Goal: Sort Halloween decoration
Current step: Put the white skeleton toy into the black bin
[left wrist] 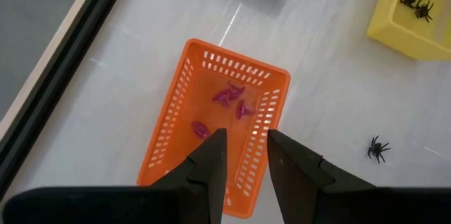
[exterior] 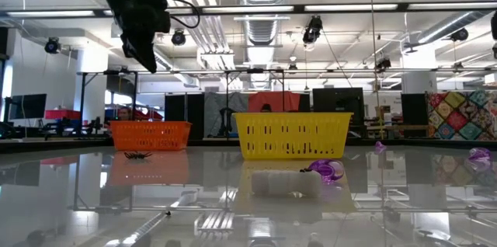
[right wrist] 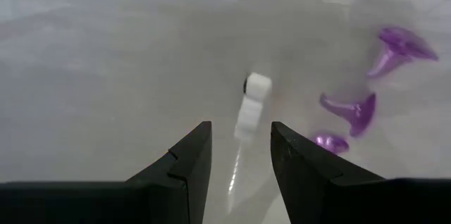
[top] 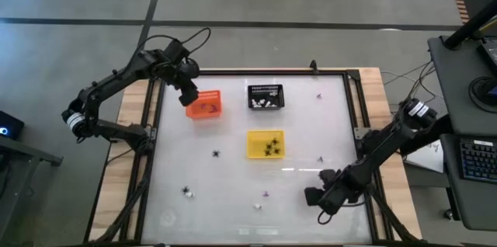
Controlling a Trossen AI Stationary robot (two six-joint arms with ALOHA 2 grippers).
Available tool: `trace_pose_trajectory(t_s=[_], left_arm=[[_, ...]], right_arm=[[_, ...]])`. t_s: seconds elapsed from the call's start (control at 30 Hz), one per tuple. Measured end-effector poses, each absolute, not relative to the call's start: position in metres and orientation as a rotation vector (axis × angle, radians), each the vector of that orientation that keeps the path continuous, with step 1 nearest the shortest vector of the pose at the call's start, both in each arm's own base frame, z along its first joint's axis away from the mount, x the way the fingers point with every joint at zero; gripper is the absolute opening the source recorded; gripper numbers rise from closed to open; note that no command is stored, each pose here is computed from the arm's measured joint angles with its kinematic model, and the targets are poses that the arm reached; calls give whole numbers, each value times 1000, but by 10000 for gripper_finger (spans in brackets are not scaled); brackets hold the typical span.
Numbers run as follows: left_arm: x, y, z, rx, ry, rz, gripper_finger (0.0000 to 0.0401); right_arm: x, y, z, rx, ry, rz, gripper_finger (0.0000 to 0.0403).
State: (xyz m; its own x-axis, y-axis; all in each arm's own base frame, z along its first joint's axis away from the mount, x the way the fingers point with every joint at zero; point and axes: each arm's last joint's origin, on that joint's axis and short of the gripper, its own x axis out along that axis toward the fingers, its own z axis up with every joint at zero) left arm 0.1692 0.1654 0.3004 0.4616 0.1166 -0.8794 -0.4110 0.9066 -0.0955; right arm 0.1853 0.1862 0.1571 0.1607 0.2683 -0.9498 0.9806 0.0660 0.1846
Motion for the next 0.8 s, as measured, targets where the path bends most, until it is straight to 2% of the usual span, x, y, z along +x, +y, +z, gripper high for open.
trace_pose_trajectory(t_s=[0.3, 0.4, 0.57, 0.8], left_arm=[[170, 164, 300, -334, 1043, 339, 84], [170, 163, 300, -340, 1053, 335, 84], [169, 162, 299, -348, 1066, 331, 84], [168, 161, 299, -332, 1083, 312, 84]], right_arm=[[191, 192, 136, 1366, 1319, -944, 126], [191, 192, 135, 1371, 1315, -954, 99], [190, 191, 139, 1384, 1312, -936, 26], [191, 185, 153, 1430, 1251, -900, 17]])
